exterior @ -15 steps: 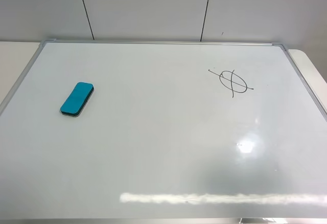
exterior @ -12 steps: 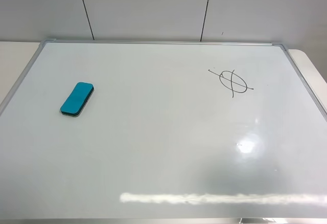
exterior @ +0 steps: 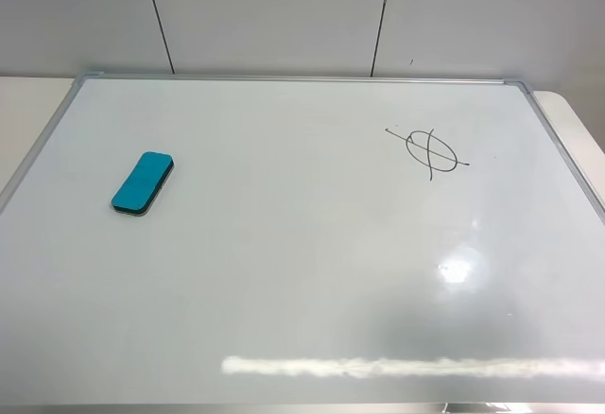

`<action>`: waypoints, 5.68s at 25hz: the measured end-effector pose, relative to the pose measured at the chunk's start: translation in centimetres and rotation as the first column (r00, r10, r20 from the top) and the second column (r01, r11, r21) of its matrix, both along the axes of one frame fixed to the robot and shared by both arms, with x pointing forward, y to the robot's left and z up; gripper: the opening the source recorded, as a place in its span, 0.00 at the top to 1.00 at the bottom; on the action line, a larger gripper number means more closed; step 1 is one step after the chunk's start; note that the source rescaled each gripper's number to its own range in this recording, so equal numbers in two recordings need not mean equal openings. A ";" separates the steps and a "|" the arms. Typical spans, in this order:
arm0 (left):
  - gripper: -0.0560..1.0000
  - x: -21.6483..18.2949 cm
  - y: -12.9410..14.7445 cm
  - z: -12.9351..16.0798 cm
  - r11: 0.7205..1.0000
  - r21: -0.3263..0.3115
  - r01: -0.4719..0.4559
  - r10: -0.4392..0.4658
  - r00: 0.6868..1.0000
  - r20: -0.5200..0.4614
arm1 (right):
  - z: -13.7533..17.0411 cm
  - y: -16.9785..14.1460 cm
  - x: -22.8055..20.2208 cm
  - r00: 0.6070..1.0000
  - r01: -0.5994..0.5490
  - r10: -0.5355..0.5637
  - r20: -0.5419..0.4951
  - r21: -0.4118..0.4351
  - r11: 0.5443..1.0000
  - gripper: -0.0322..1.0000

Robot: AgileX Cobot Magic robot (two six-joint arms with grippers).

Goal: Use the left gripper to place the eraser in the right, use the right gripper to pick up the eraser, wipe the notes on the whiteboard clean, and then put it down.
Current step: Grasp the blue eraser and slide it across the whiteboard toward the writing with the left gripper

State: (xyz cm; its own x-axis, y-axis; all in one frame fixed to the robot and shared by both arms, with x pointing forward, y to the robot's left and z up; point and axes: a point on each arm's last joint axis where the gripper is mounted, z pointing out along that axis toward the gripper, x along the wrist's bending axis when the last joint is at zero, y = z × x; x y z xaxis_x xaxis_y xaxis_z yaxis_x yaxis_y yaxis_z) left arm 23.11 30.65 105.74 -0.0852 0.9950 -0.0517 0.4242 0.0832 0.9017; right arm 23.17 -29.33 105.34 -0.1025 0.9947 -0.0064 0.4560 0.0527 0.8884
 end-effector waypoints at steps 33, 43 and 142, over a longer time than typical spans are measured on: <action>0.58 27.9 -0.9 -2.4 0.973 -0.009 0.232 -0.179 0.723 -0.667 | 0.0 0.0 0.0 1.000 0.000 0.000 0.000 0.000 1.000 0.00; 0.95 33.7 -3.3 -7.6 0.933 -0.017 0.359 -0.266 0.659 -0.704 | 0.0 0.0 0.0 1.000 0.000 0.000 0.000 0.000 1.000 0.00; 0.95 31.5 -42.9 -18.3 0.630 -0.251 0.735 -0.690 0.381 -0.616 | 0.0 0.0 0.0 1.000 0.000 0.000 0.000 0.001 1.000 0.00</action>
State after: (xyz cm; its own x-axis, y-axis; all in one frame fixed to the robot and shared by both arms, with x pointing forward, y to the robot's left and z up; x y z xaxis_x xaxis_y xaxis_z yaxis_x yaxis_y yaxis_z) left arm 54.66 -12.27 87.46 0.6700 0.7040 -0.2357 0.7285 -0.5624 0.3912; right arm 23.17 -29.33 105.34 -0.1029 0.9947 -0.0058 0.4559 0.0523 0.8885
